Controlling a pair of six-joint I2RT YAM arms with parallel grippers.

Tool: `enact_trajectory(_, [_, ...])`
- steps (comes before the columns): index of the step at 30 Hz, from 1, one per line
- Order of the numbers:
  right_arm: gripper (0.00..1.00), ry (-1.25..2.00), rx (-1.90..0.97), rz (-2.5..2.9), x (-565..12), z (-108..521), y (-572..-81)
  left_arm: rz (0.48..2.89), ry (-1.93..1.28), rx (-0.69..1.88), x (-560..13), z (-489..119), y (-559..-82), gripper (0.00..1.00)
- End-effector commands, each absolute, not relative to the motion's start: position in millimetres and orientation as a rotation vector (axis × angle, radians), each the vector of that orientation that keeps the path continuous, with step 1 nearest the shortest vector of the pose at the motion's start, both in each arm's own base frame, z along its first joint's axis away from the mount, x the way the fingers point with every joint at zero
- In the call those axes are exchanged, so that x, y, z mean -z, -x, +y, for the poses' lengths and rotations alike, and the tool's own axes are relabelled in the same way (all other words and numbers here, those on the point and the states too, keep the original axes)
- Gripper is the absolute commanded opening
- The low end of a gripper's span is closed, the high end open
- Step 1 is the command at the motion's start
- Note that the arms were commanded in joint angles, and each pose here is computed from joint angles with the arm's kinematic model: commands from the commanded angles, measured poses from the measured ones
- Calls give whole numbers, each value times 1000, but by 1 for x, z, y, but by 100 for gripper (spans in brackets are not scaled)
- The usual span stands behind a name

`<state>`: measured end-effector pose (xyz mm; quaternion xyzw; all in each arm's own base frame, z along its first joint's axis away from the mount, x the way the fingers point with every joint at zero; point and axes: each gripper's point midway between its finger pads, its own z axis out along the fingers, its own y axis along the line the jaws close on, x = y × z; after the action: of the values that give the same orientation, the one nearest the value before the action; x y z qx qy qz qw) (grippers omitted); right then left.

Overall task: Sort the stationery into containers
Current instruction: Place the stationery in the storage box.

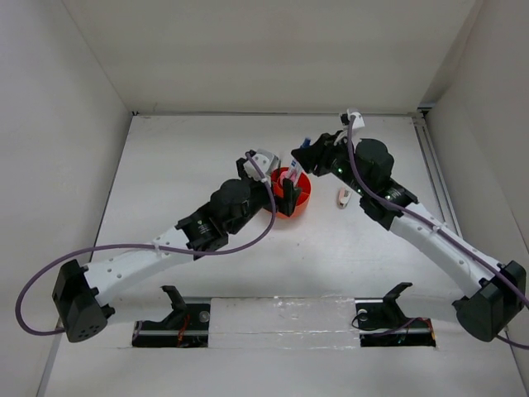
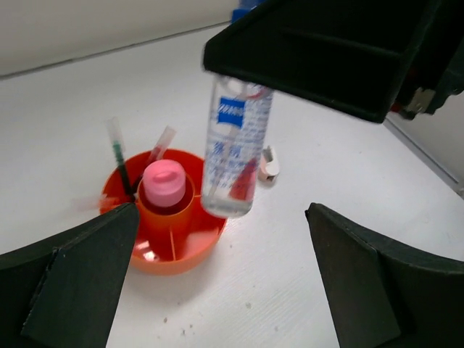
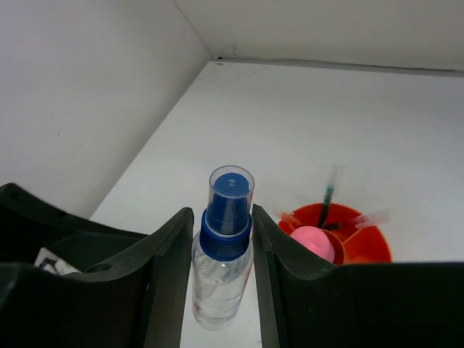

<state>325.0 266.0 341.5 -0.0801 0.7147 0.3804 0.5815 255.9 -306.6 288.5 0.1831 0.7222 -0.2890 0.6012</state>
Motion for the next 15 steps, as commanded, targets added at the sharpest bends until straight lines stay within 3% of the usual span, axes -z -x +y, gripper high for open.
enact_trajectory(1, [0, 111, -788, 1553, -365, 242, -351, 1682, -251, 607, -306, -276, -262, 100])
enact_trajectory(10, [0, 77, -576, 1526, -333, 206, -381, 1823, 357, 327, -288, -179, -287, 100])
enact_trajectory(15, [0, 89, -508, 1532, -317, 204, -398, 1870, 368, 296, -276, -175, -283, 100])
